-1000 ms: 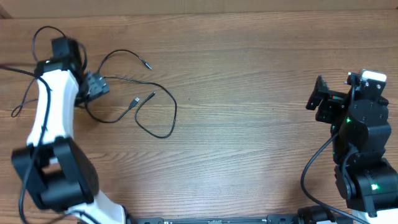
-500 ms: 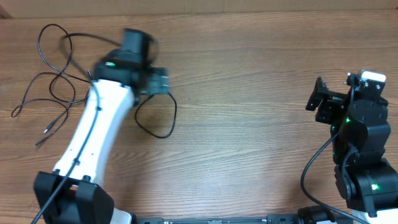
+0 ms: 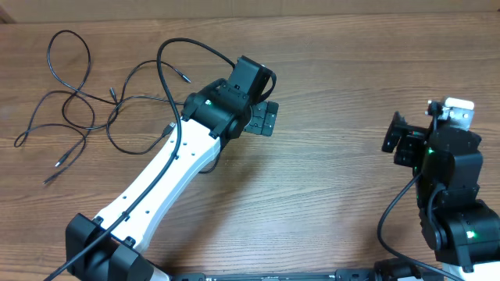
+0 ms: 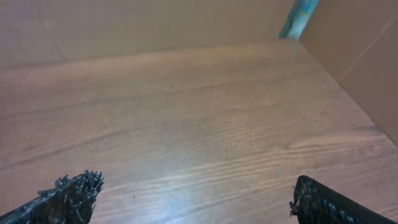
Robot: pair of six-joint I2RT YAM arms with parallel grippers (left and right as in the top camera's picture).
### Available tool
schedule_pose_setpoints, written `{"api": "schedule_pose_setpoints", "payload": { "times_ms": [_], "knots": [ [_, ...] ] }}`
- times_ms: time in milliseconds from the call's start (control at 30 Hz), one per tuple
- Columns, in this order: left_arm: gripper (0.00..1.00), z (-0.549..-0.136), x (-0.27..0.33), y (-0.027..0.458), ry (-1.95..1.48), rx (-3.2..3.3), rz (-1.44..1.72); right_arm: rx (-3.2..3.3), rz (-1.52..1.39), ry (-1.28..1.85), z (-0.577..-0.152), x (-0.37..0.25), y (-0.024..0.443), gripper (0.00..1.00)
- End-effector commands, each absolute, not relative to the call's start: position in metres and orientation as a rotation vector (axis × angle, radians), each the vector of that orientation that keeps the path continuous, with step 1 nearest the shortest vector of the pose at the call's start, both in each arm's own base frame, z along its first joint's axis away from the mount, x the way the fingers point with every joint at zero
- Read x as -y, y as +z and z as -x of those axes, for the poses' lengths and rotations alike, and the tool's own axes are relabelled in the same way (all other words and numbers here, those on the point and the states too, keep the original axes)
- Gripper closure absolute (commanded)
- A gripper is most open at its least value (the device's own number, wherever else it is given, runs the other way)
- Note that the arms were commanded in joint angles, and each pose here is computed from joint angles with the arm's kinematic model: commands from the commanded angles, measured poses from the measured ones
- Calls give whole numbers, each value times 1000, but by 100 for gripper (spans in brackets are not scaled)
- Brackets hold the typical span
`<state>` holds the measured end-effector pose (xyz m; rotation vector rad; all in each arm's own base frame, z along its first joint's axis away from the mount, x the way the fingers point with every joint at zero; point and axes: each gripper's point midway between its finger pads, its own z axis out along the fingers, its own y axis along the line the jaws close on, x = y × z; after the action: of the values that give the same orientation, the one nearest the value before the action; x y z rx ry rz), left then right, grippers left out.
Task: Untangle cables
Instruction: 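Release the cable and raise the left gripper toward center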
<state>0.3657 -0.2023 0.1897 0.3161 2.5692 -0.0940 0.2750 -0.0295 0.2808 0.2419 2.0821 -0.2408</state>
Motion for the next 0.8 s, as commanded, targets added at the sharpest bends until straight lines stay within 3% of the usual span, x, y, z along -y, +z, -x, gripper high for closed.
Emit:
{"api": "schedule_pose_setpoints", "payload": {
  "times_ms": [0,767],
  "knots": [
    [0,-367,200,201,-81,-2533,-322,-2058,-255,-229,-274,30,292,0],
    [0,-367,200,201,-80,-2533,-321,-2072,-253,-235,-273,30,289,0]
  ]
}}
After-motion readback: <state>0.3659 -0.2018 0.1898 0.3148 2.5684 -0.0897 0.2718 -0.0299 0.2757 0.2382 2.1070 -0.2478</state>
